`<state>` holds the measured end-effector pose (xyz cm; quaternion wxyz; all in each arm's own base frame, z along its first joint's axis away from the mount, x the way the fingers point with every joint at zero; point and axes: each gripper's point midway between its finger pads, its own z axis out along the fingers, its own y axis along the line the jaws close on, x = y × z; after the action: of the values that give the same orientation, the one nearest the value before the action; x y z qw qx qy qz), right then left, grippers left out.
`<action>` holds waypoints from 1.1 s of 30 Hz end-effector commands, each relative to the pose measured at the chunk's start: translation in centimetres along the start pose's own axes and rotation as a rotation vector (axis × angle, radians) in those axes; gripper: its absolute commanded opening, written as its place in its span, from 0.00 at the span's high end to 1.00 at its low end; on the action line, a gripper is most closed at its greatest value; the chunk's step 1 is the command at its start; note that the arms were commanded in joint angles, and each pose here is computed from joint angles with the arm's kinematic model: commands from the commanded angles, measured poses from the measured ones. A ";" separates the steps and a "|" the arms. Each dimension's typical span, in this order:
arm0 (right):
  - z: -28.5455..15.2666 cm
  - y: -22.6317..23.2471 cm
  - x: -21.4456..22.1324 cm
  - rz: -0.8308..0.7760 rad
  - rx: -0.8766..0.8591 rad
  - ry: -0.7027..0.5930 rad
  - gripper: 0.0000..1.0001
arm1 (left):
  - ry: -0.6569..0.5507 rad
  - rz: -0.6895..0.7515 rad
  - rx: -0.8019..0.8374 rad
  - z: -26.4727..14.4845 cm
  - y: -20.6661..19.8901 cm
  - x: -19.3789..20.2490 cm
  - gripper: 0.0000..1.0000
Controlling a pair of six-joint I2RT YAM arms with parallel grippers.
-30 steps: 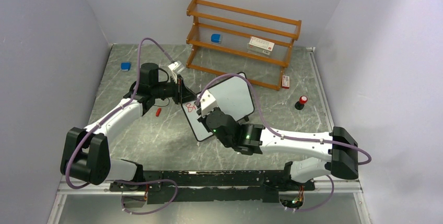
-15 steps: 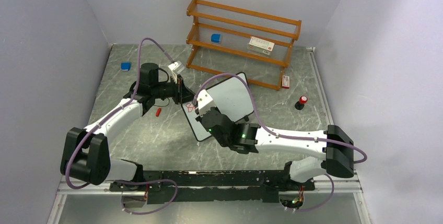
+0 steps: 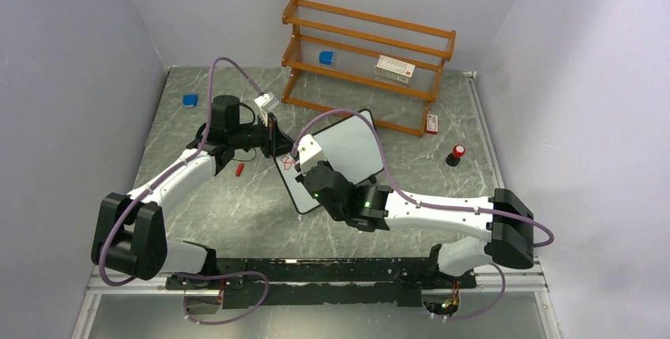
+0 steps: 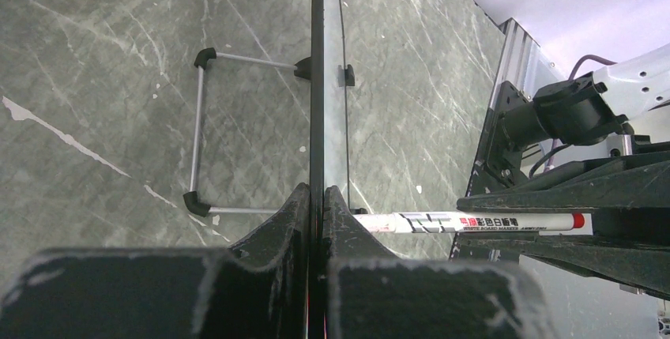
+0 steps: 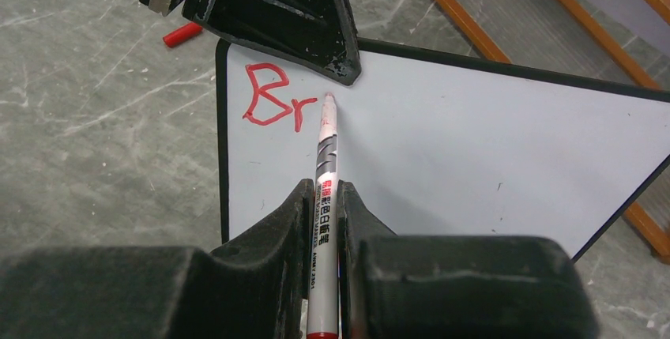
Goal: Write a sentence on the whiteboard
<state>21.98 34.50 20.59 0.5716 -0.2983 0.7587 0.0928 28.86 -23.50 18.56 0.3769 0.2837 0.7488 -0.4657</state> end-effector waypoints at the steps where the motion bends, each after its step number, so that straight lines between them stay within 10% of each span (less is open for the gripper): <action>1: 0.2 -0.3 -0.4 0.029 0.016 0.007 1.00 | -0.022 0.065 0.028 -0.4 -0.7 -0.8 0.95; 33: -0.5 0.0 0.0 0.040 -0.024 0.031 1.00 | -0.023 0.070 0.019 -0.4 -0.6 -0.8 0.95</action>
<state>21.13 33.86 20.10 0.5457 -0.3066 0.7732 0.1020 28.82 -23.49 18.61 0.3772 0.2840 0.7486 -0.4655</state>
